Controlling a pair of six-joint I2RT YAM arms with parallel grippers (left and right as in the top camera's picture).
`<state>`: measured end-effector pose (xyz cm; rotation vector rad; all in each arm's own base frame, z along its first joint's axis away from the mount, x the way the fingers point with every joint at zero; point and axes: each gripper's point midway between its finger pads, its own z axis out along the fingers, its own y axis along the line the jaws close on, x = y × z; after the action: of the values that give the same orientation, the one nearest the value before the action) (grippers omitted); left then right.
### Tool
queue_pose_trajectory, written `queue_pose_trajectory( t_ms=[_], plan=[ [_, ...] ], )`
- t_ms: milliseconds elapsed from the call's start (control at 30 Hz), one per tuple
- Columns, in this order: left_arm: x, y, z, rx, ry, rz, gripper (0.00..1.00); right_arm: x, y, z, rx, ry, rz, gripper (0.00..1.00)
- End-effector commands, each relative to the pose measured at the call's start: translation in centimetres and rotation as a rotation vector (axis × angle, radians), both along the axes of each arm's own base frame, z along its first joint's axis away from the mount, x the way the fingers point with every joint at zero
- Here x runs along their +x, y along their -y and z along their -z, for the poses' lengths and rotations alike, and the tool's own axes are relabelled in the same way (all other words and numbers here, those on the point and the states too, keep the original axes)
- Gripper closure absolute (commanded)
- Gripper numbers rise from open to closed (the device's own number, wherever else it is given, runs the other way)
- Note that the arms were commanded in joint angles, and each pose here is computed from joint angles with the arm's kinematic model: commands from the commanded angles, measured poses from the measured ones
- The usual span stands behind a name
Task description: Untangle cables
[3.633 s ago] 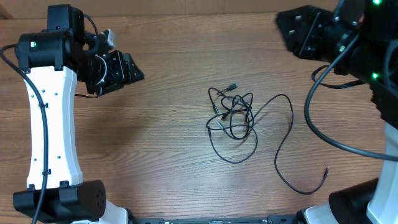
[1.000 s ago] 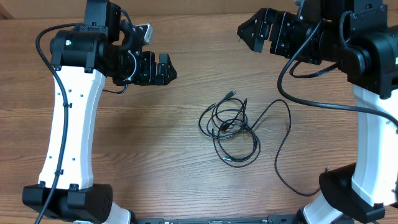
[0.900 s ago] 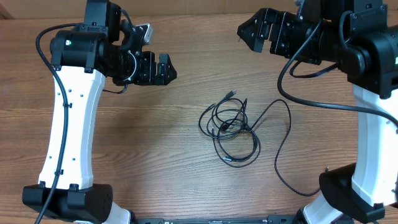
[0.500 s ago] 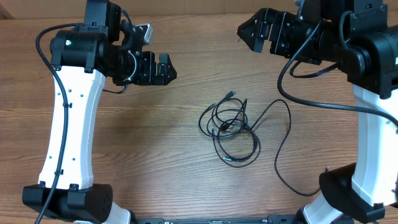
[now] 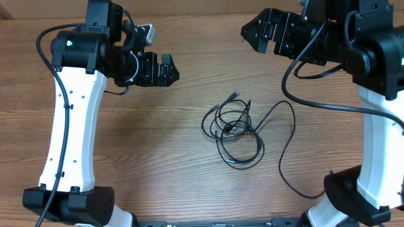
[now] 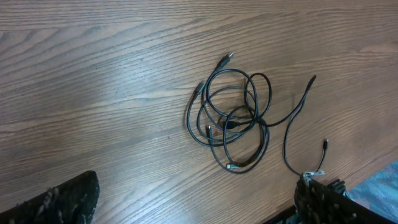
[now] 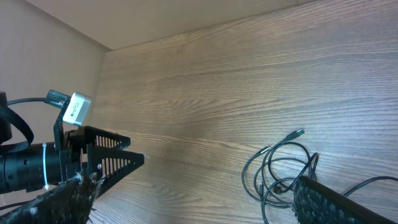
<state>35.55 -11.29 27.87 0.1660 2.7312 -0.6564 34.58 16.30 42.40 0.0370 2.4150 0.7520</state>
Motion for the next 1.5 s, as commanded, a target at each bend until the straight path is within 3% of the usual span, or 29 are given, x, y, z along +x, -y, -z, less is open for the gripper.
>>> queue_pose_trajectory(
  t_ms=[0,1067,1200,1467],
  plan=[
    [0.1,0.2,0.0,0.009,0.011,0.017,0.0,-0.2,0.3,-0.5,0.008,0.012,0.004,0.0],
    [0.3,0.9,0.5,-0.002,-0.012,0.01,0.0,-0.2,0.3,-0.5,0.008,0.012,0.004,0.0],
    [-1.0,1.9,1.7,0.016,-0.077,0.066,0.0,-0.2,0.3,-0.5,0.008,0.012,0.004,0.0],
    [-2.9,6.7,3.1,0.047,-0.069,0.307,0.0,0.0,0.1,-0.8,0.015,0.027,0.002,0.0]
  ],
)
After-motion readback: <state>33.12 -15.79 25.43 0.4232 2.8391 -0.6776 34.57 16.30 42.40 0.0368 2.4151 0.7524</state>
